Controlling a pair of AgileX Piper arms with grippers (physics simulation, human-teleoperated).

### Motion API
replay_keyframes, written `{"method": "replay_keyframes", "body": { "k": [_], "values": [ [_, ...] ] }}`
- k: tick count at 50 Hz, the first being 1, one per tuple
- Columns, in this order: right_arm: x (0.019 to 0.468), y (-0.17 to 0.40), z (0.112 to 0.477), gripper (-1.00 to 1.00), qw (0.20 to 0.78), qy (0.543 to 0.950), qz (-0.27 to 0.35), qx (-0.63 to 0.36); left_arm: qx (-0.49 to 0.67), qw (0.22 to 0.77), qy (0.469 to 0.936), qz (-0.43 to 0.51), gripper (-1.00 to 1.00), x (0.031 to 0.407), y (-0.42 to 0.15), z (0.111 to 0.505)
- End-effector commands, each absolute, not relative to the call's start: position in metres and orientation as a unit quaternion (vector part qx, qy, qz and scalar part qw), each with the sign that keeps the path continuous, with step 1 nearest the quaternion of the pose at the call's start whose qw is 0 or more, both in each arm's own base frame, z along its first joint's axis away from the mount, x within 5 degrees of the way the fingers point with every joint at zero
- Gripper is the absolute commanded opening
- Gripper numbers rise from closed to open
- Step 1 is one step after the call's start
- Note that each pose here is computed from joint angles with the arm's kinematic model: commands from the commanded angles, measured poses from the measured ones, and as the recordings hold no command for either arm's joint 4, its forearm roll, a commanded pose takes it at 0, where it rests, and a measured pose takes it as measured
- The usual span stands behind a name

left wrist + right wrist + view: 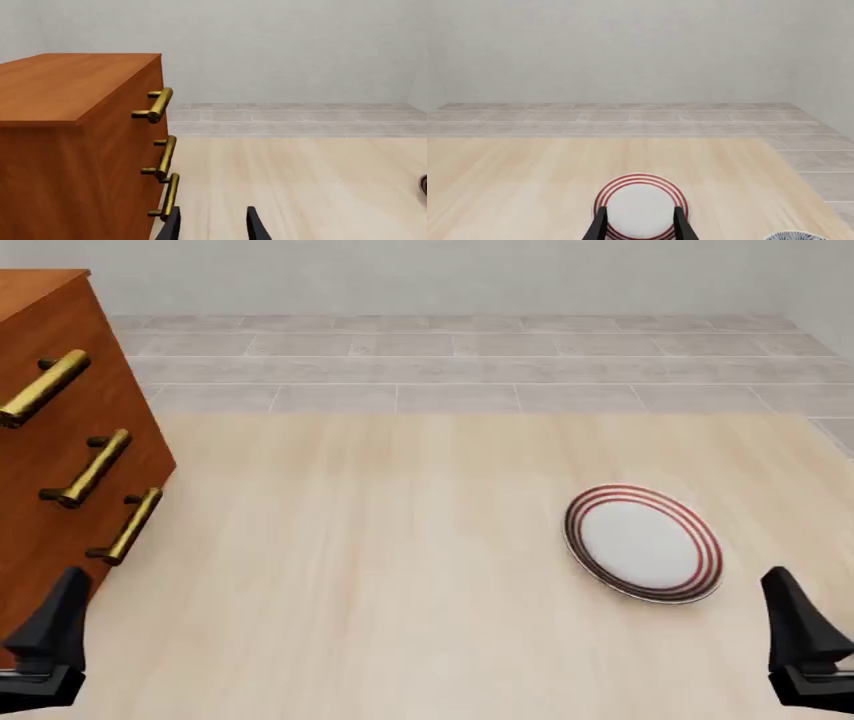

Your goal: Put the bowl on top of the cabinet.

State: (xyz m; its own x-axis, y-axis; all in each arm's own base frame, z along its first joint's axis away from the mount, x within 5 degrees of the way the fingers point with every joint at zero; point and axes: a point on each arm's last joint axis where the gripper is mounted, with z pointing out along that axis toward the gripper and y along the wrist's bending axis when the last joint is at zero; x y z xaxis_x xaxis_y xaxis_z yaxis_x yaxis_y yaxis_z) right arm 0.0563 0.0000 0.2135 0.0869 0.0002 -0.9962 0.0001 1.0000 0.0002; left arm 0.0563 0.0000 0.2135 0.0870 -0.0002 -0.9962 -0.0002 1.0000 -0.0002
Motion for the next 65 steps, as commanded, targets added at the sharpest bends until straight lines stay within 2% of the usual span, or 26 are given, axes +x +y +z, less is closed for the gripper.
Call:
{"method": "replay_keyframes", "body": {
  "k": [1, 14, 29, 45, 65],
  "values": [
    [0.058, 0.000, 0.214, 1.00, 0.736, 0.677, 0.000, 0.001, 0.000, 0.737, 0.676, 0.000, 1.00, 0.057, 0.000, 0.215],
    [0.060, -0.001, 0.218, 1.00, 0.734, 0.679, 0.001, 0.010, 0.004, 0.736, 0.677, 0.002, 1.00, 0.057, 0.000, 0.214],
    [0.054, -0.001, 0.267, 1.00, 0.728, 0.686, -0.017, 0.003, 0.004, 0.735, 0.678, 0.002, 1.00, 0.057, 0.000, 0.214],
    [0.059, -0.004, 0.316, 1.00, 0.696, 0.717, -0.040, 0.012, 0.008, 0.736, 0.677, 0.002, 1.00, 0.057, -0.001, 0.214],
    [0.064, -0.010, 0.341, 1.00, 0.668, 0.740, -0.078, 0.029, 0.009, 0.738, 0.675, -0.001, 1.00, 0.057, -0.001, 0.215]
  ]
}}
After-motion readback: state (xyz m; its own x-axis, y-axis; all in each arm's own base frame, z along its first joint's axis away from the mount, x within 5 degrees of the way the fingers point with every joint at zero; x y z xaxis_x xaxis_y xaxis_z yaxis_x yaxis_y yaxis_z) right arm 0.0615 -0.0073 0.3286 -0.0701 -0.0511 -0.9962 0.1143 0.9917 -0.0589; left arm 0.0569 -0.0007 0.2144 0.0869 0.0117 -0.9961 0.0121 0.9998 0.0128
